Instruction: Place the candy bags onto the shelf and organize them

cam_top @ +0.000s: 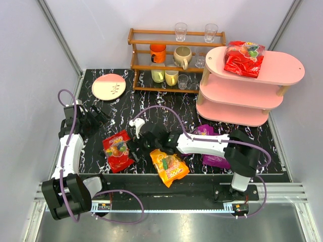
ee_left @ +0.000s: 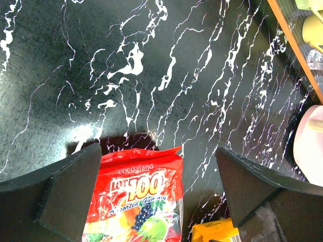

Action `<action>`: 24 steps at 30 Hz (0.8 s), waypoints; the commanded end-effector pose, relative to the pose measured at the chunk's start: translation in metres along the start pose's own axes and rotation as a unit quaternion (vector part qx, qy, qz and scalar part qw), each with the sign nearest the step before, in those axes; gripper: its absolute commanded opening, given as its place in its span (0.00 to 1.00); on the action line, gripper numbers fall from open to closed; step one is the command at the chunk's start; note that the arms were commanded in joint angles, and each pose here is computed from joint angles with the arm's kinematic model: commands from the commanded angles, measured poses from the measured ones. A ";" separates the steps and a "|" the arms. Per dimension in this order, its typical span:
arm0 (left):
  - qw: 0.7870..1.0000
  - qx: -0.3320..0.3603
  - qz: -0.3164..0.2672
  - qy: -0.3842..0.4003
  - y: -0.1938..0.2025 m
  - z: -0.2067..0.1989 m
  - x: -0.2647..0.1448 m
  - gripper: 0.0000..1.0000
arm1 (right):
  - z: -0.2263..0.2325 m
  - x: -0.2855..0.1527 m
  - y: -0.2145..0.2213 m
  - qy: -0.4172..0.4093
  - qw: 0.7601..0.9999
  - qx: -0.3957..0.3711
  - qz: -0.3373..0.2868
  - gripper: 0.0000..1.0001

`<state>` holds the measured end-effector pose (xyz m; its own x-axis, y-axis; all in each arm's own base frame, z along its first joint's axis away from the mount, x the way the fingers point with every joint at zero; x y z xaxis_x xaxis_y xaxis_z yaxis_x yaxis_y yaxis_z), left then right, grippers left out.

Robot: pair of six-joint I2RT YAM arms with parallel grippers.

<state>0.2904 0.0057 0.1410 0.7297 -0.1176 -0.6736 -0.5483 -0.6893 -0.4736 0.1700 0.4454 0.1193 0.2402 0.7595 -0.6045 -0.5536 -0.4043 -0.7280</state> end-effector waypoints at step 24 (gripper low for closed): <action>1.000 -0.004 -0.014 0.024 -0.008 -0.005 0.000 0.99 | 0.009 0.066 -0.042 -0.001 0.992 0.110 -0.056 0.22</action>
<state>0.2915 0.0060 0.1430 0.7364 -0.1270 -0.6645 -0.5435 -0.6959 -0.4693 0.1988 0.5088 0.0744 0.3110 0.7423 -0.5936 -0.7439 -0.1986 -0.6381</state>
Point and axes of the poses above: each gripper's point midway between its finger pads, its own x axis out along the fingers, its own z axis along the line the jaws close on, y = z × x, the point moved 1 cm from there along -x, back along the fingers, and after that the axes turned 2 degrees about -x, right-handed, at the moved point
